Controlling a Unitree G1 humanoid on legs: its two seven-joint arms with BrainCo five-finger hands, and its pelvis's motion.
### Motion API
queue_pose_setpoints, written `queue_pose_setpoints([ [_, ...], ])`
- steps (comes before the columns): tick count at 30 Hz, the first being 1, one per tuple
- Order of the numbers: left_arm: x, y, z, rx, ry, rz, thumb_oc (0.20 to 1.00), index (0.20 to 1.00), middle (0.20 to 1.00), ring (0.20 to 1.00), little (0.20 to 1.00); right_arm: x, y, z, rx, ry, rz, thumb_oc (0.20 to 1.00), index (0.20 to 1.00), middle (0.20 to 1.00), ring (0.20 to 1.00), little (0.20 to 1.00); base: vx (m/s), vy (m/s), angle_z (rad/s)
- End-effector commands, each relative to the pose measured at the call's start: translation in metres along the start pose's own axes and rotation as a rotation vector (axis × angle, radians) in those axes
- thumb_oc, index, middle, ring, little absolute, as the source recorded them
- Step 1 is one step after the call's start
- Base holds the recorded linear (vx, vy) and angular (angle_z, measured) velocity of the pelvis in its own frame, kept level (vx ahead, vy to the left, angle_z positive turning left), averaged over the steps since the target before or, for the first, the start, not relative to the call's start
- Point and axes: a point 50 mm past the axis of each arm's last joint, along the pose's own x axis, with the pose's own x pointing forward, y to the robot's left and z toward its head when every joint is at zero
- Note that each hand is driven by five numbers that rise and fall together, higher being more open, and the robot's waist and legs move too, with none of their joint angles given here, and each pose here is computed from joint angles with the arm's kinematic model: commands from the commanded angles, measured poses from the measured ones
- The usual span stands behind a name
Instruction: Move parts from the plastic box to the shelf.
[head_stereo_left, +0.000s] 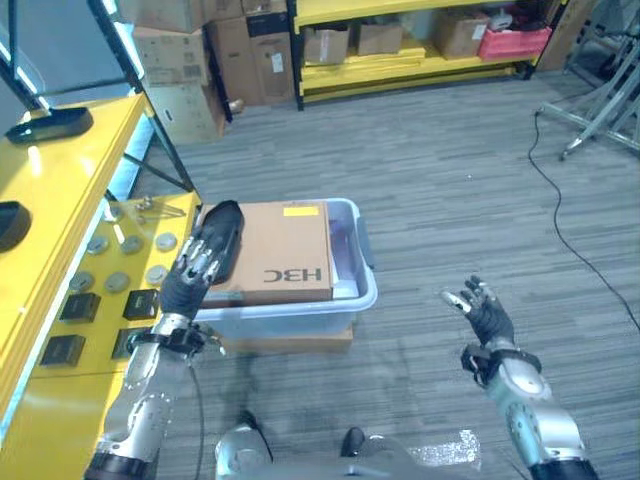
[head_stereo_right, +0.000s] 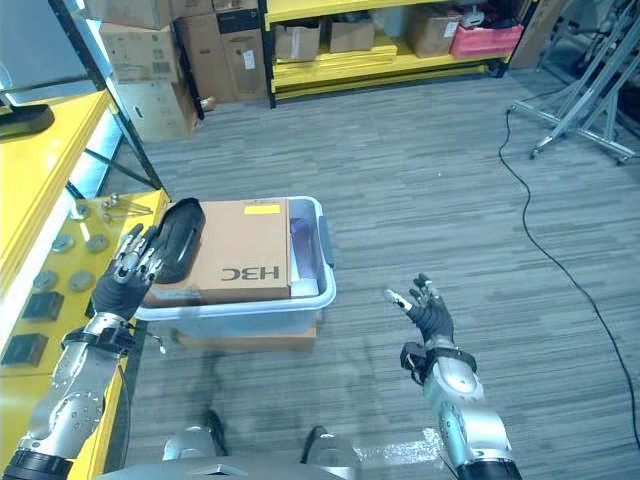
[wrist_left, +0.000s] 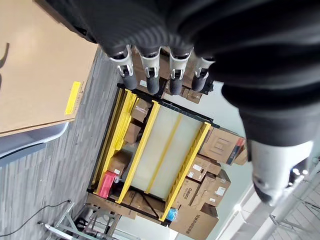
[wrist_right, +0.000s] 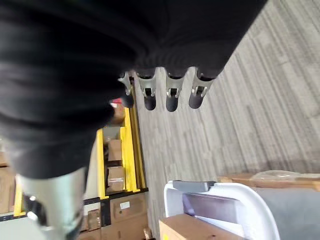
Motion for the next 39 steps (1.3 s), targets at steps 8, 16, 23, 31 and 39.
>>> queue_pose_setpoints([
  [8, -0.010, 0.003, 0.041, 0.078, -0.099, -0.064, 1.000, 1.000, 1.000, 1.000, 1.000, -0.007, 0.007, 0.028, 0.038, -0.153, 0.035, 1.000, 1.000, 1.000, 1.000, 1.000, 0.08, 0.117, 0.00],
  [16, -0.006, -0.013, 0.047, 0.111, -0.135, -0.148, 1.000, 1.000, 1.000, 1.000, 1.000, 0.022, 0.017, 0.077, -0.038, -0.353, -0.025, 1.000, 1.000, 1.000, 1.000, 1.000, 0.00, 0.119, 0.11],
  [23, 0.012, -0.034, 0.053, 0.084, -0.185, -0.294, 1.000, 1.000, 1.000, 1.000, 1.000, 0.072, 0.015, 0.151, -0.027, -0.492, -0.323, 1.000, 1.000, 1.000, 1.000, 1.000, -0.13, 0.104, 0.35],
  [31, 0.019, -0.048, 0.047, 0.075, -0.199, -0.395, 1.000, 1.000, 1.000, 1.000, 1.000, 0.095, 0.003, 0.185, 0.028, -0.496, -0.536, 1.000, 1.000, 1.000, 1.000, 1.000, -0.10, 0.061, 0.38],
  [39, 0.019, -0.051, 0.044, 0.070, -0.189, -0.431, 1.000, 1.000, 1.000, 1.000, 1.000, 0.104, 0.001, 0.179, 0.009, -0.422, -0.562, 1.000, 1.000, 1.000, 1.000, 1.000, -0.03, 0.038, 0.23],
])
